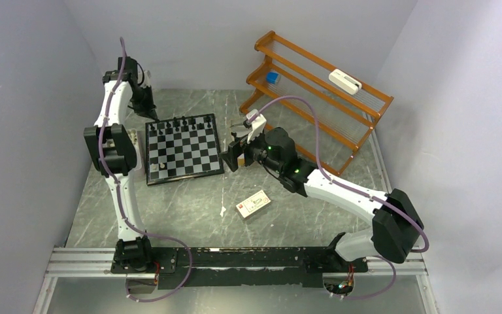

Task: Set up the chess pieces on the board
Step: Place the chess piece on the chessboard.

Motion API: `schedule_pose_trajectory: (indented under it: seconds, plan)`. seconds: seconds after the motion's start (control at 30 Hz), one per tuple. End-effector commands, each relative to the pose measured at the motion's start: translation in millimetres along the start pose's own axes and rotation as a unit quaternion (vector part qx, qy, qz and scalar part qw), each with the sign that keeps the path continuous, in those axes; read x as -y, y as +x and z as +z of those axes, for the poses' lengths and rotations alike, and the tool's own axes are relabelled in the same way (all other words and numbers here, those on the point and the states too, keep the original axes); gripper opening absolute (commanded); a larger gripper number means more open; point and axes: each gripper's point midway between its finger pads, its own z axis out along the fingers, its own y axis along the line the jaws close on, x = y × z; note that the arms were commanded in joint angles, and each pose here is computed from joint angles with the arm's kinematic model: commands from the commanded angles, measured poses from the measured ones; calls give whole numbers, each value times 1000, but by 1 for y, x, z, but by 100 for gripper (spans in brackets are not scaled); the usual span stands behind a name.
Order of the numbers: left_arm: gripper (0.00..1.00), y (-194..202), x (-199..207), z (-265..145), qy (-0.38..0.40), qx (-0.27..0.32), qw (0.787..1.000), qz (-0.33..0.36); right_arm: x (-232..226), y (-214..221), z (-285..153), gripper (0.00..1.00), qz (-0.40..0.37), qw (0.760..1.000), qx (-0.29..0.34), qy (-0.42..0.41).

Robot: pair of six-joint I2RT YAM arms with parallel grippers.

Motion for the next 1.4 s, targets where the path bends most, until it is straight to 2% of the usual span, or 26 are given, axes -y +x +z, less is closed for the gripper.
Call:
schedule_pose_trajectory:
  seconds: [0.0,0.27,0.63,1.37]
  plan:
    - [9,-10,-3,6,7,10,1000,0,-3,-18,-6,100,0,1000,25,-2]
    - [9,-18,-5,16,4,28,1000,-7,-5,-17,-5,100,-2,1000,23,-7]
    - [10,-9,-10,38,0,8,1000,-12,-1,-22,-10,100,-10,999,30,3]
    - [11,-13,-16,50,-9,11,1000,-10,-2,-24,-11,100,-12,999,36,1]
